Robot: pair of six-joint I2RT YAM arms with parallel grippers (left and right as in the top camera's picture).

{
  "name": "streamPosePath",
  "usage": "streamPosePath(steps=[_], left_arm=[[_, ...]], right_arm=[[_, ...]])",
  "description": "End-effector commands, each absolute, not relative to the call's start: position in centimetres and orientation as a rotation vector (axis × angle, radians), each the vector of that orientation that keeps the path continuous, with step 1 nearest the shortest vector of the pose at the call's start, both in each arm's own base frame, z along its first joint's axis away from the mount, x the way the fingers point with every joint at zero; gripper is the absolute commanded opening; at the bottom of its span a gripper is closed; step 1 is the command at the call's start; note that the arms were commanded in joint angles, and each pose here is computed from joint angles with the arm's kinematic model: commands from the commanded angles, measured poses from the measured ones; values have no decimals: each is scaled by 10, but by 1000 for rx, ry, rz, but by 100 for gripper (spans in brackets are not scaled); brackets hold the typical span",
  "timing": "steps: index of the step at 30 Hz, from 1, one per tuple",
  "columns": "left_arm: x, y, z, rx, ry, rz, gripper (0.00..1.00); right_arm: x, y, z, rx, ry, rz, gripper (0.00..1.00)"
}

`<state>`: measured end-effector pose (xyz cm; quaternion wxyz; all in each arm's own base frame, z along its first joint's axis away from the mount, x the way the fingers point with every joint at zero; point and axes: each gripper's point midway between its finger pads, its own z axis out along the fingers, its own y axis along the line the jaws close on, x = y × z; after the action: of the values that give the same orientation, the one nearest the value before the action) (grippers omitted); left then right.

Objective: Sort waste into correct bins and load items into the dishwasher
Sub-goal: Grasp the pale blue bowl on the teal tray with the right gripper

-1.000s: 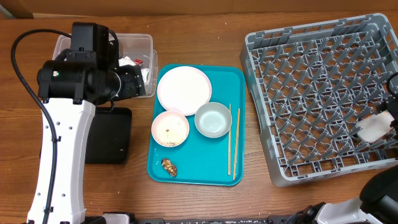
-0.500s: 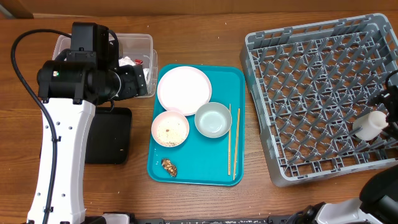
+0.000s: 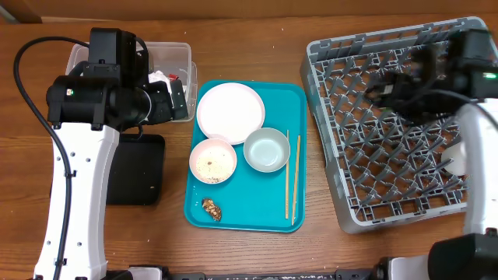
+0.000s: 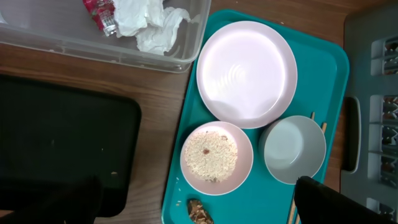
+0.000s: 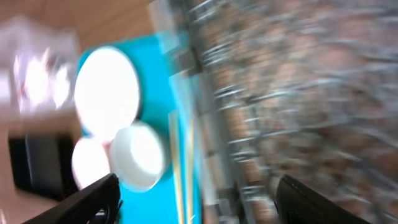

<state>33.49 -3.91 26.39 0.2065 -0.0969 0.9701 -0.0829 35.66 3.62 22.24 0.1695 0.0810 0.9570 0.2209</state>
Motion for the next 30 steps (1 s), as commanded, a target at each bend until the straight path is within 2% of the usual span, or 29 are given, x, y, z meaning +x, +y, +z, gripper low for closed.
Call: streamPosePath(steps=[1, 6, 11, 20, 26, 30], left_arm=[[337, -36, 264, -287, 2698, -214, 100], [337, -36, 264, -287, 2698, -214, 100], [336, -36, 264, -287, 2698, -214, 100], [336, -36, 264, -286, 2701, -213, 100], [336, -36, 264, -287, 2701, -213, 100], [336, -36, 264, -286, 2701, -213, 100]], right_arm=[[346, 100, 219, -66, 2769, 592, 82], [331, 151, 190, -198, 2876, 453, 82], [323, 178, 153, -200, 2991, 346, 82], [311, 189, 76, -185, 3209, 255, 79], [308, 187, 44, -177, 3293, 206, 56], [308, 187, 38, -176, 3303, 199, 47]])
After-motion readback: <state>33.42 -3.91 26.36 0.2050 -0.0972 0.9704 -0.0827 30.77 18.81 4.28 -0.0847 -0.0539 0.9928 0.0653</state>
